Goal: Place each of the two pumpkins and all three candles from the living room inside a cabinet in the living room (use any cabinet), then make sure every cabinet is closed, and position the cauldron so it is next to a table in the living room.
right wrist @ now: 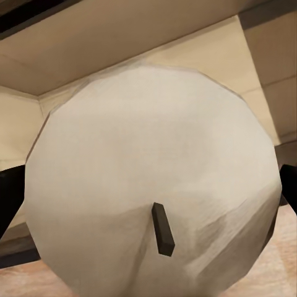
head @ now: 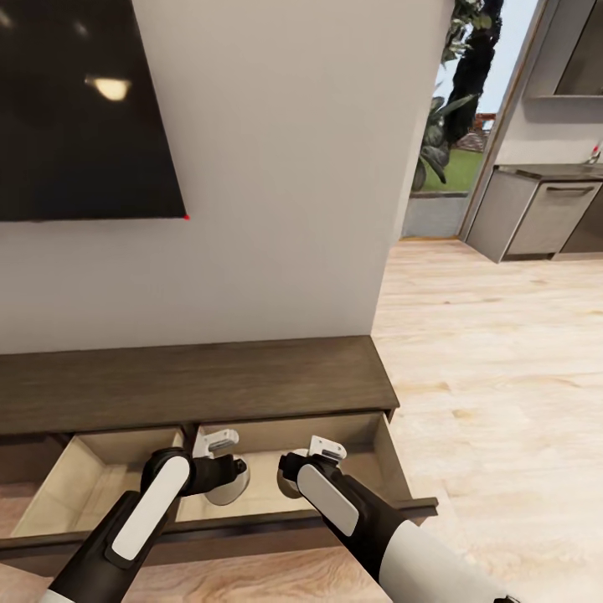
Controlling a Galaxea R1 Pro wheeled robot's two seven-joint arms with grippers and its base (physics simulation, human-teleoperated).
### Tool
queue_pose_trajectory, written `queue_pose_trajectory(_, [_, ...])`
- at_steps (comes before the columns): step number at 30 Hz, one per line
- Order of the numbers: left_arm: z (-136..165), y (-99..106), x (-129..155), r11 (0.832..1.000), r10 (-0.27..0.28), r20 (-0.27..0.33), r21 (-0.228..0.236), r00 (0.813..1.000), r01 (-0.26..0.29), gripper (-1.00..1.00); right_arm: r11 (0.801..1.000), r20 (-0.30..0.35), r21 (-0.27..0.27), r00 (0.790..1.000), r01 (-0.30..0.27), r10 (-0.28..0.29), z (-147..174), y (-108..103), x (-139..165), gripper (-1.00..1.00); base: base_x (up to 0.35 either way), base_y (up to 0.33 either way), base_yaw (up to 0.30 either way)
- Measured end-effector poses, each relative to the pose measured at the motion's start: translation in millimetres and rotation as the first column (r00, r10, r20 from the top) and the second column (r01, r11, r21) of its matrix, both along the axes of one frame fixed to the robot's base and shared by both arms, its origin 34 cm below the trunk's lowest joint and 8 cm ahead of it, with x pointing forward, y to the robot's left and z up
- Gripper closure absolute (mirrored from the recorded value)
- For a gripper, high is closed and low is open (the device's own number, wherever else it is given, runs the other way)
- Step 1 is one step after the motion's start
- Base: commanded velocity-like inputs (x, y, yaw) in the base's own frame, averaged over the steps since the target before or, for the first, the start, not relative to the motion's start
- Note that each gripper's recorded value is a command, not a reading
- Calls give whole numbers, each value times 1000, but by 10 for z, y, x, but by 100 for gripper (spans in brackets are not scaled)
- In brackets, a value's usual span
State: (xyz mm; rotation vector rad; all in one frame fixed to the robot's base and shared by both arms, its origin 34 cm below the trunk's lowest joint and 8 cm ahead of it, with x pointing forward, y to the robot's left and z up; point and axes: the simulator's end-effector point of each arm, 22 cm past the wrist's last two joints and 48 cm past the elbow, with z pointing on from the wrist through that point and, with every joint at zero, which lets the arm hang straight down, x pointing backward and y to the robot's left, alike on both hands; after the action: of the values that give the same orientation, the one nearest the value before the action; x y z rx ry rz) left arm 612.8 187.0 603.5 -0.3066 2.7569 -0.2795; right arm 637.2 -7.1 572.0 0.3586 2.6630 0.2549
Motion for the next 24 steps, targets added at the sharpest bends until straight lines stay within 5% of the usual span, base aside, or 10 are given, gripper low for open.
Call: queue_pose_trajectory(24, [-157,9,-7,1000,5,5,-4,1000,-5,100,1000,1,0,1000,0,0,-172,2,-22,100,49,3,0])
